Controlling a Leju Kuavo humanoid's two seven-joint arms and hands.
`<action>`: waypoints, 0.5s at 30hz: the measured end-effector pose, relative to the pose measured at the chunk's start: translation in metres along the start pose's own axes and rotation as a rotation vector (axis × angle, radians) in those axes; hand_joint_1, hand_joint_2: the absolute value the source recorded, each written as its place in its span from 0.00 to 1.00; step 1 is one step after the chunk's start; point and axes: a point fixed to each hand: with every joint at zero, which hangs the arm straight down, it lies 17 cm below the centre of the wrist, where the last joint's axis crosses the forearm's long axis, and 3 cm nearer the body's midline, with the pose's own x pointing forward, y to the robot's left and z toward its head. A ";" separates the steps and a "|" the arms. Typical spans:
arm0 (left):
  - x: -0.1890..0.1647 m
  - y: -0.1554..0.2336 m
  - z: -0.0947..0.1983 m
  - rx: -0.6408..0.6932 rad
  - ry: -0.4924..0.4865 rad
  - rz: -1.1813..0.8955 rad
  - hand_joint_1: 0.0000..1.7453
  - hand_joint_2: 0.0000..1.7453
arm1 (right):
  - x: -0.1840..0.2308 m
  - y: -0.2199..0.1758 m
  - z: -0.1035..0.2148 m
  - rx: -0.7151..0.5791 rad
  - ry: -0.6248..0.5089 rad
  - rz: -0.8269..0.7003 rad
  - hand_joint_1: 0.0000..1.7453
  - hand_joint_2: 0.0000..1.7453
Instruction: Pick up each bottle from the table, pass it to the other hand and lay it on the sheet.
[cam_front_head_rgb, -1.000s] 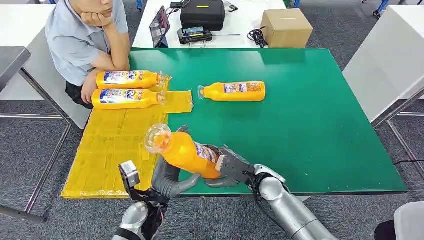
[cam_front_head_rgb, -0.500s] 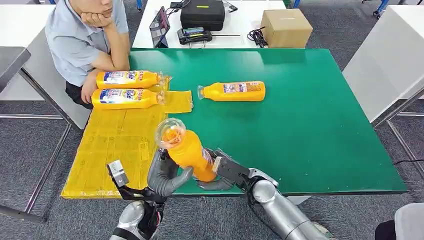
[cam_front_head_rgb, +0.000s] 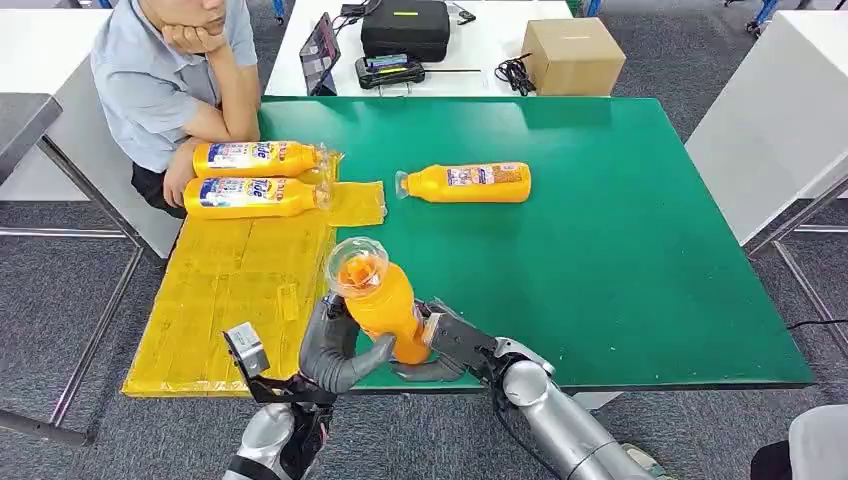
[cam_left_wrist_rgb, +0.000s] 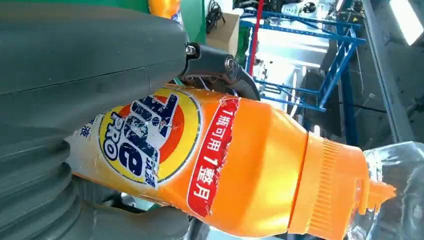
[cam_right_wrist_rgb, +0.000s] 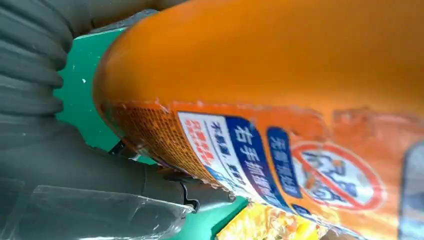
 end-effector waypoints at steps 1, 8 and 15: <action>-0.001 0.000 0.000 0.003 0.001 -0.022 1.00 1.00 | -0.001 0.000 0.000 -0.001 0.003 0.000 0.00 1.00; 0.005 0.003 -0.006 0.020 -0.012 -0.145 1.00 1.00 | -0.009 0.002 0.003 -0.014 0.033 0.001 0.00 0.00; 0.017 0.002 -0.009 0.019 -0.037 -0.182 1.00 1.00 | -0.011 0.001 0.001 -0.031 0.048 0.014 0.00 0.00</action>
